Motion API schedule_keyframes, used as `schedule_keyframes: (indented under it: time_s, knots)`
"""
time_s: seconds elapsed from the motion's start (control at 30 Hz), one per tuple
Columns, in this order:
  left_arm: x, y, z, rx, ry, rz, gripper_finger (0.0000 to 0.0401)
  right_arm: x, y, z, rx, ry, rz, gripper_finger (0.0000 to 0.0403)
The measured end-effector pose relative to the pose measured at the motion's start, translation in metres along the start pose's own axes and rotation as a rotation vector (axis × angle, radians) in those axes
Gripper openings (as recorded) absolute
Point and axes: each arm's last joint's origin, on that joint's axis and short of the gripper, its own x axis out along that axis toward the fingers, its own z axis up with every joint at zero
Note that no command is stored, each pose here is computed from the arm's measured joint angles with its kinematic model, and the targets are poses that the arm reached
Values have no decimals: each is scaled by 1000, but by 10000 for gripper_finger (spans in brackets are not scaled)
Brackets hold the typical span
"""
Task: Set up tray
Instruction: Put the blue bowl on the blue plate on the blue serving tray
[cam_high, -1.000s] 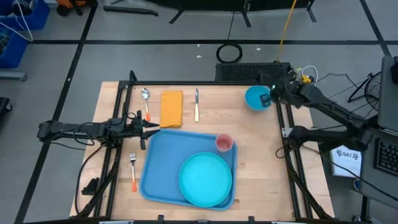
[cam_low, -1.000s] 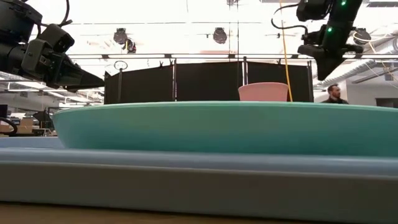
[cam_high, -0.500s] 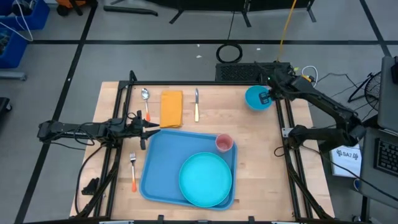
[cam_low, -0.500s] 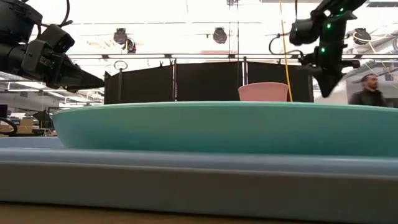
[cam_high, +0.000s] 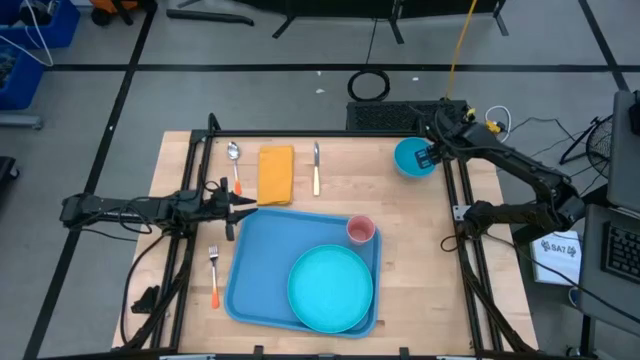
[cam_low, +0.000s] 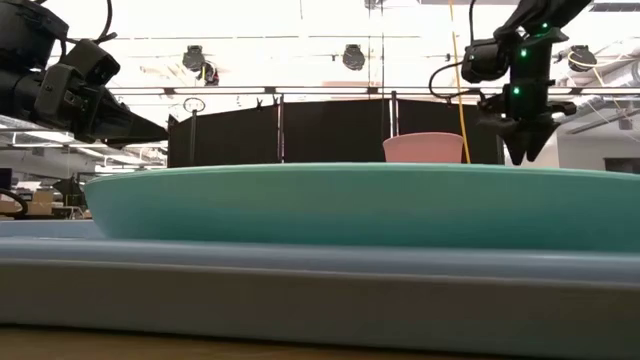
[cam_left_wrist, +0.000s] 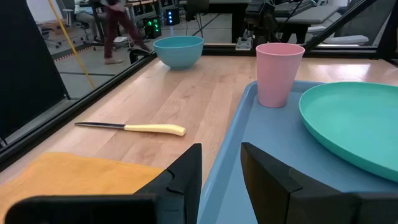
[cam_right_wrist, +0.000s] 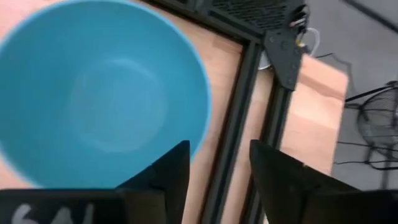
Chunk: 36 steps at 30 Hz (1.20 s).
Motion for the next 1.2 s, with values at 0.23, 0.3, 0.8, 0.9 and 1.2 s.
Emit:
schedule_keyframes:
  time_s: [0.23, 0.3, 0.8, 0.9, 1.2]
  knots:
    - [0, 0, 0, -17, 0, 0, 118, 6, 4, -2, 56, -29, -10, 155]
    - [0, 0, 0, -20, 0, 0, 118, 10, 5, -5, 59, -16, -2, 154]
    - [0, 0, 0, -21, 0, 0, 118, 30, 13, -21, 97, -12, -17, 146]
    - [0, 0, 0, -22, 0, 0, 118, 36, 14, -26, 107, 2, -23, 146]
    - [0, 0, 0, -19, -5, 0, 118, 64, 12, -56, 112, 99, -65, 146]
